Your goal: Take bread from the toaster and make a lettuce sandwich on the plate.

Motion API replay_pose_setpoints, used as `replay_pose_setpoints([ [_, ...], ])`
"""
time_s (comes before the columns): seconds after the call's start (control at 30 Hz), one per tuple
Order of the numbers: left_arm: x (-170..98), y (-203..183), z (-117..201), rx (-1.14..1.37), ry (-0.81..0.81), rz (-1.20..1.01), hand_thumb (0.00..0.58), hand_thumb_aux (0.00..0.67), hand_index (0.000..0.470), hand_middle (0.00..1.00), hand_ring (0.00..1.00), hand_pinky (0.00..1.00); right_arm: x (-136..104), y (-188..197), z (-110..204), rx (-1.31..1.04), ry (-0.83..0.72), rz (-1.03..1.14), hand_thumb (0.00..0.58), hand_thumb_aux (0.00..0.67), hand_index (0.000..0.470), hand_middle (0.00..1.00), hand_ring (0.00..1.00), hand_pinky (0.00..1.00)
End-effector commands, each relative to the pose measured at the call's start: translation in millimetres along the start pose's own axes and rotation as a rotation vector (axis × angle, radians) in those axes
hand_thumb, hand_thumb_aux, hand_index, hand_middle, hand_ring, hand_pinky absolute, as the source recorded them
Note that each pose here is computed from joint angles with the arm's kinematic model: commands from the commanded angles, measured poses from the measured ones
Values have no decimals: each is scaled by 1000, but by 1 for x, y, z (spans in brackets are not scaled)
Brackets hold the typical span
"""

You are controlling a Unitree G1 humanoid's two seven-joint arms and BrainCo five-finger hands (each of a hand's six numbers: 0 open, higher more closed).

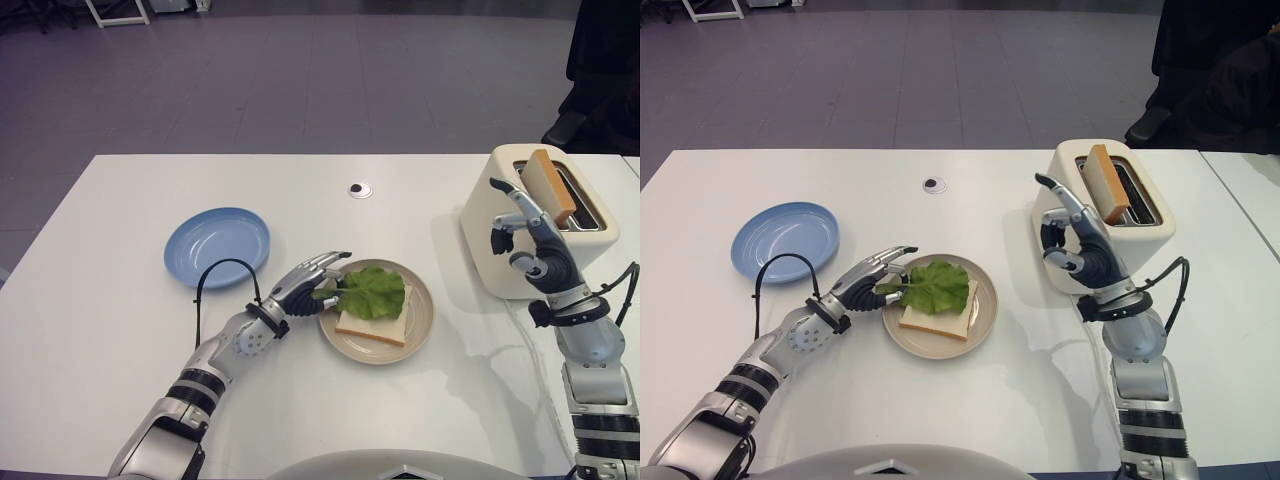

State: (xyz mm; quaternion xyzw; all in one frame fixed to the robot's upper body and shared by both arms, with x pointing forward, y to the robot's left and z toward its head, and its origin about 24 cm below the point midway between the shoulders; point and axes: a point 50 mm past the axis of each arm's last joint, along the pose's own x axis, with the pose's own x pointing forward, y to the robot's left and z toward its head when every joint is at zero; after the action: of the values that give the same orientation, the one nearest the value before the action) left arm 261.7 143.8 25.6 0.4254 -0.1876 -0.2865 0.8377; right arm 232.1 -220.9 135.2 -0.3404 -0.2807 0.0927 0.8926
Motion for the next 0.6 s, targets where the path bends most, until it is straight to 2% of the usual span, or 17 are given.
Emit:
replay_pose_setpoints([
  [0.03,-2,-4,8,-7,-35,-26,580,670,470,0,0,0,3,-28,-6,-118,52,-84,0,0,0,729,729,729],
  [0.27,2,-5,15,-14,-59,-28,580,670,470,0,0,0,0,-58,-16,-275,166,-197,0,0,0,718,718,718],
  [0.3,2,-6,14,-12,-54,-34,580,670,470,0,0,0,-1,-62,-18,-304,184,-213,0,0,0,675,675,675],
  [0.37,0,-8,10,-7,-32,-41,580,670,470,0,0,0,0,-68,-23,-381,217,-235,0,0,0,384,384,384],
  [0.4,-1,-10,7,-2,-18,-45,532,478,335,0,0,0,0,-72,-26,-443,240,-243,0,0,0,165,165,165],
  [0.43,-2,-10,5,1,-7,-47,194,123,87,0,0,0,-1,-75,-30,-497,267,-249,0,0,0,4,4,4],
  [0.47,-2,-11,4,2,0,-44,0,0,0,0,0,0,-2,-78,-34,-545,294,-256,0,0,0,0,0,0],
  [0.6,-4,-6,2,11,11,-5,0,0,0,0,0,0,2,-85,-55,-775,390,-243,0,0,0,0,0,0],
])
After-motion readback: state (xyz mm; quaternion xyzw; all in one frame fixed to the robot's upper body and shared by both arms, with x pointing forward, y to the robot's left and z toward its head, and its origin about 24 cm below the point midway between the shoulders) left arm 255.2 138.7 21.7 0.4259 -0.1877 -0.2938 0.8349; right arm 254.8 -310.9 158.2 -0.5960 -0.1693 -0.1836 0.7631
